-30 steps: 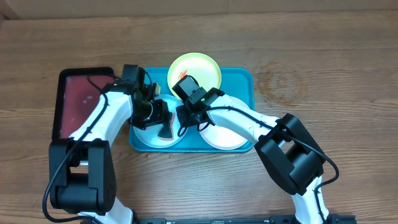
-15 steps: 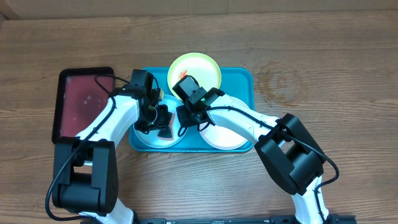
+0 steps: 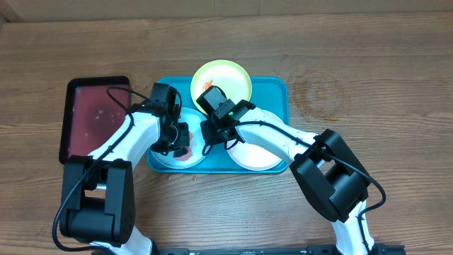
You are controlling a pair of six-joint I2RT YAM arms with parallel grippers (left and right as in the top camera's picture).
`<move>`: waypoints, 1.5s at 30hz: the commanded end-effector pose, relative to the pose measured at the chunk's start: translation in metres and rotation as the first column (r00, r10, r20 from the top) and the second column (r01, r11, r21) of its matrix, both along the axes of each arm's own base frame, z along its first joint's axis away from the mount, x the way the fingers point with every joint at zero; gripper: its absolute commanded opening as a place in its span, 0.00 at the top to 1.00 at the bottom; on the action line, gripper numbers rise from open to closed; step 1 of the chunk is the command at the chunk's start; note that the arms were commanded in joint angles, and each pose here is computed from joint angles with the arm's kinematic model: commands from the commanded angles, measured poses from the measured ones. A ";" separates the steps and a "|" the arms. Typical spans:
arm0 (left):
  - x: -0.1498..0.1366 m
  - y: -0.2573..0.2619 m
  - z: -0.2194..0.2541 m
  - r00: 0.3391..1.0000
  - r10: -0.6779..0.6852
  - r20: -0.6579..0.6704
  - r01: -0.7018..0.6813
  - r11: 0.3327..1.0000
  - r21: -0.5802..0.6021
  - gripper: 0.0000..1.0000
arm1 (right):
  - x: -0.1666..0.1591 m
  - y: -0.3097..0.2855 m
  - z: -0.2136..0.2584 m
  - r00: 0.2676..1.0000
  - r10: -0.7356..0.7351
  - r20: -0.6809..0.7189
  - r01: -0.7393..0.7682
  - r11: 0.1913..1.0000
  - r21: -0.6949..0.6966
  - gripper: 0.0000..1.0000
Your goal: Clean dirty plates on tray and stack at the side
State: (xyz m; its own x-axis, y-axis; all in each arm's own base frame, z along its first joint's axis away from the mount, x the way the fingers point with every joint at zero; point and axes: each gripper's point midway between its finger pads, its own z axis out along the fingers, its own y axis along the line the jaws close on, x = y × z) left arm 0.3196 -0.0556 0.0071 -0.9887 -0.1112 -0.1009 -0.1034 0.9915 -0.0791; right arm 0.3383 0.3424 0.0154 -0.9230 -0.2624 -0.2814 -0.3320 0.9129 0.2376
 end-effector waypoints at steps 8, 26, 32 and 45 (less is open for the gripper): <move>0.028 0.079 0.024 0.985 0.099 0.140 -0.146 0.910 0.389 0.96 | 0.005 0.003 0.001 1.000 -0.007 0.008 0.006 1.000 0.007 0.87; 0.034 -0.007 -0.011 0.989 0.146 -0.003 -0.146 0.988 -0.056 0.96 | 0.005 0.003 0.001 1.000 -0.006 0.008 0.006 1.000 0.007 0.88; 0.020 0.071 -0.018 0.979 0.205 0.004 -0.195 0.921 0.338 0.96 | 0.005 0.003 0.001 1.000 -0.006 0.006 0.006 1.000 0.006 0.88; 0.063 0.028 0.045 0.988 0.152 0.039 -0.156 0.980 0.125 0.96 | 0.006 0.003 0.001 1.000 -0.008 0.012 0.007 1.000 0.007 0.90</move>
State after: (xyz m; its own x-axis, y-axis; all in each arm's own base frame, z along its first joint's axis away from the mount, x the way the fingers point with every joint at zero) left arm 0.3608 0.0155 0.0409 -0.9551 -0.2453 -0.1661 -0.2853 0.9126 0.2930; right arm 0.3371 0.3468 0.0166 -0.9217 -0.2649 -0.2833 -0.3385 0.9059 0.2545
